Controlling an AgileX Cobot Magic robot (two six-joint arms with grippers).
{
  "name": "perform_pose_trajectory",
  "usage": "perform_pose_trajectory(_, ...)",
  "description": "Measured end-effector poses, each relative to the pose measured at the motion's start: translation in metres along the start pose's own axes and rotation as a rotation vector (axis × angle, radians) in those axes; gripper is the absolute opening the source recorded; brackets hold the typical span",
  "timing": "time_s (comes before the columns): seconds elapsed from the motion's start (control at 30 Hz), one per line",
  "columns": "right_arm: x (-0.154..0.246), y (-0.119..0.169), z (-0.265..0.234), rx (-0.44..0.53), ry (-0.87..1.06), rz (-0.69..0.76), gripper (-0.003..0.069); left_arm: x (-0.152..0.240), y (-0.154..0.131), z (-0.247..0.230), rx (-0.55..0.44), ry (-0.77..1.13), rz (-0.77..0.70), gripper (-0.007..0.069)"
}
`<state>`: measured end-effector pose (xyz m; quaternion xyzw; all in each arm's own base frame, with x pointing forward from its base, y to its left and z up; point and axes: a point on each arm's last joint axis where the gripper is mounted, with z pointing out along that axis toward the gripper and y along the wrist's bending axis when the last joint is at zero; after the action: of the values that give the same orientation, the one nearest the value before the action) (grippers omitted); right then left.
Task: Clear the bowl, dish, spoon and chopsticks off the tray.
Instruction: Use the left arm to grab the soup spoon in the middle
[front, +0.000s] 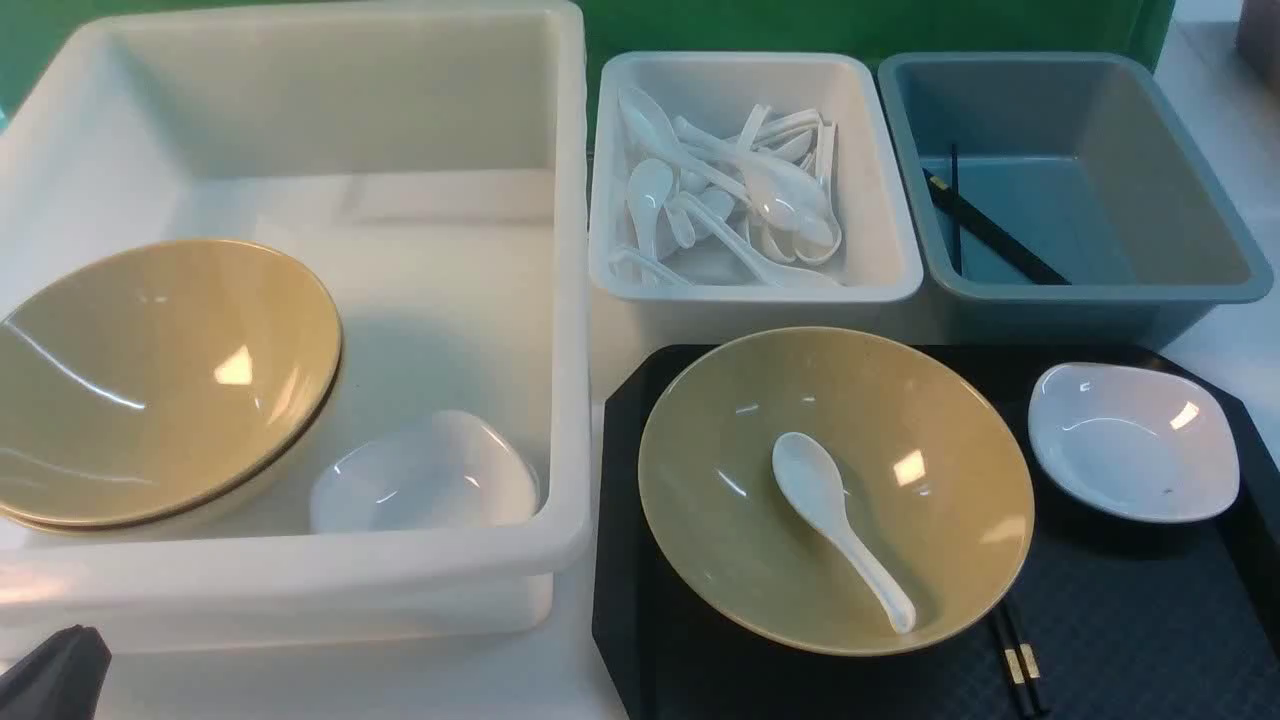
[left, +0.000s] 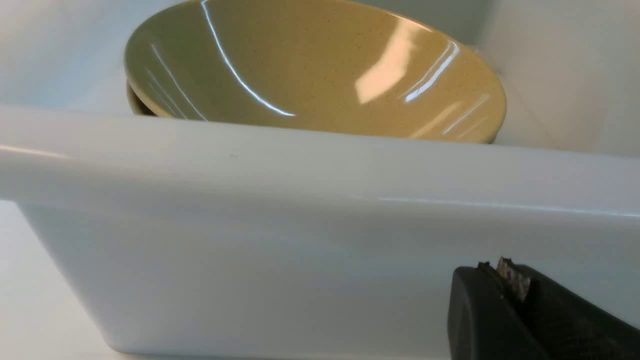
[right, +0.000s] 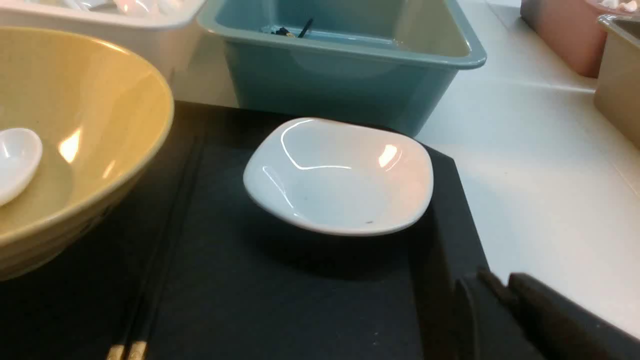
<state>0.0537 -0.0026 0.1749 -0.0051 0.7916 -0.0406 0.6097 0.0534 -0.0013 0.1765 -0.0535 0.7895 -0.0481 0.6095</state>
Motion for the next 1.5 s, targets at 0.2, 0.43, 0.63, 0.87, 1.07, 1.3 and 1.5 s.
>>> perform_pose_trajectory(0.2, 0.0, 0.0, 0.0, 0.0, 0.0, 0.0, 0.0097, 0.0, 0.0, 0.0, 0.0, 0.0, 0.0, -0.0006)
perform_pose_trajectory(0.43, 0.0, 0.0, 0.0, 0.0, 0.0, 0.0, 0.0099, 0.0, 0.0, 0.0, 0.0, 0.0, 0.0, -0.0006)
perform_pose_trajectory(0.63, 0.0, 0.0, 0.0, 0.0, 0.0, 0.0, 0.0105, 0.0, 0.0, 0.0, 0.0, 0.0, 0.0, -0.0006)
perform_pose_trajectory(0.87, 0.0, 0.0, 0.0, 0.0, 0.0, 0.0, 0.0113, 0.0, 0.0, 0.0, 0.0, 0.0, 0.0, -0.0006)
perform_pose_trajectory(1.07, 0.0, 0.0, 0.0, 0.0, 0.0, 0.0, 0.0118, -0.0001, 0.0002, 0.0, -0.002, -0.001, 0.009, -0.0006)
perform_pose_trajectory(1.3, 0.0, 0.0, 0.0, 0.0, 0.0, 0.0, 0.0131, -0.0007, 0.0011, 0.0001, -0.012, -0.01, 0.055, -0.0006)
perform_pose_trajectory(1.5, 0.0, 0.0, 0.0, 0.0, 0.0, -0.001, 0.0132, -0.0012, 0.0011, 0.0002, -0.012, -0.018, 0.057, -0.0006)
